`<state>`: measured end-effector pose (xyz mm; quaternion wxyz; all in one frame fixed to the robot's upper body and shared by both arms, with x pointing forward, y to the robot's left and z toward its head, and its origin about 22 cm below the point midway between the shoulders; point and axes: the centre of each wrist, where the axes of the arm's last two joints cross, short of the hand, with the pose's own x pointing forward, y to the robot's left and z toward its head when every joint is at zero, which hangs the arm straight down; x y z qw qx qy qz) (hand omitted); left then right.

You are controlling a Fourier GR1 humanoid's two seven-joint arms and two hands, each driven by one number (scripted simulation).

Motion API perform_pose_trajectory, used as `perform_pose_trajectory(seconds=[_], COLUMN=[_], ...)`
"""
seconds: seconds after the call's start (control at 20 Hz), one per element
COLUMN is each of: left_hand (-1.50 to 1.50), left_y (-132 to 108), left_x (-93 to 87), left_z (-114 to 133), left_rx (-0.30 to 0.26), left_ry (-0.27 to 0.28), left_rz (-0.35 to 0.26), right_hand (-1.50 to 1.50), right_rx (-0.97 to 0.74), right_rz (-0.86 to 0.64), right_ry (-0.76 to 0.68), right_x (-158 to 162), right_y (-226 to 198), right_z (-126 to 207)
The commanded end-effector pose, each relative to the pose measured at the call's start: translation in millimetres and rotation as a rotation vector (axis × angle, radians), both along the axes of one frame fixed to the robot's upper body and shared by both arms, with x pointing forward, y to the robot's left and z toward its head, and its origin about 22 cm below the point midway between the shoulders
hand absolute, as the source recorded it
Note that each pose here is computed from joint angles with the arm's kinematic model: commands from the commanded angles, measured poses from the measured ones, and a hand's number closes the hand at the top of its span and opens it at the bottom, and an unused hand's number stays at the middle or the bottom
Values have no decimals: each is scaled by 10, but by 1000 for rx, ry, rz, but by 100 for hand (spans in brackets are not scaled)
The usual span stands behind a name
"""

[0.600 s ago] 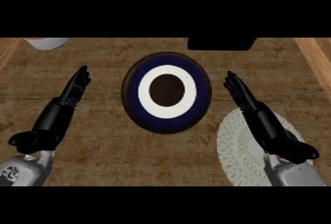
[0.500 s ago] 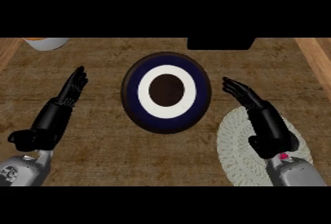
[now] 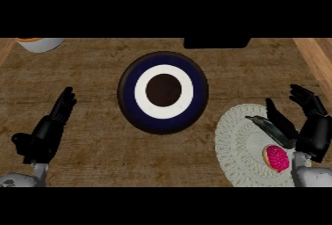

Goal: Pick the cupcake from the placemat and place it in the plate

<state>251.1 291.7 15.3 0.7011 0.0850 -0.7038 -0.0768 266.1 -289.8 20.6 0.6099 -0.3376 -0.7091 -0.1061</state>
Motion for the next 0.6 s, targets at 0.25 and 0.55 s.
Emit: perform_pose_trajectory(seconds=[0.25, 0.55], left_hand=[0, 0], left_y=[121, 176], left_x=[-127, -87], left_z=[-363, -260], left_rx=[-35, -30], left_ry=[53, 49], left_rz=[7, 25], right_hand=[-150, -150], right_rx=[-212, -269], right_rz=[-377, -488], right_ry=[-73, 22], right_x=[-292, -891], right_y=[846, 711], right_z=[-587, -572])
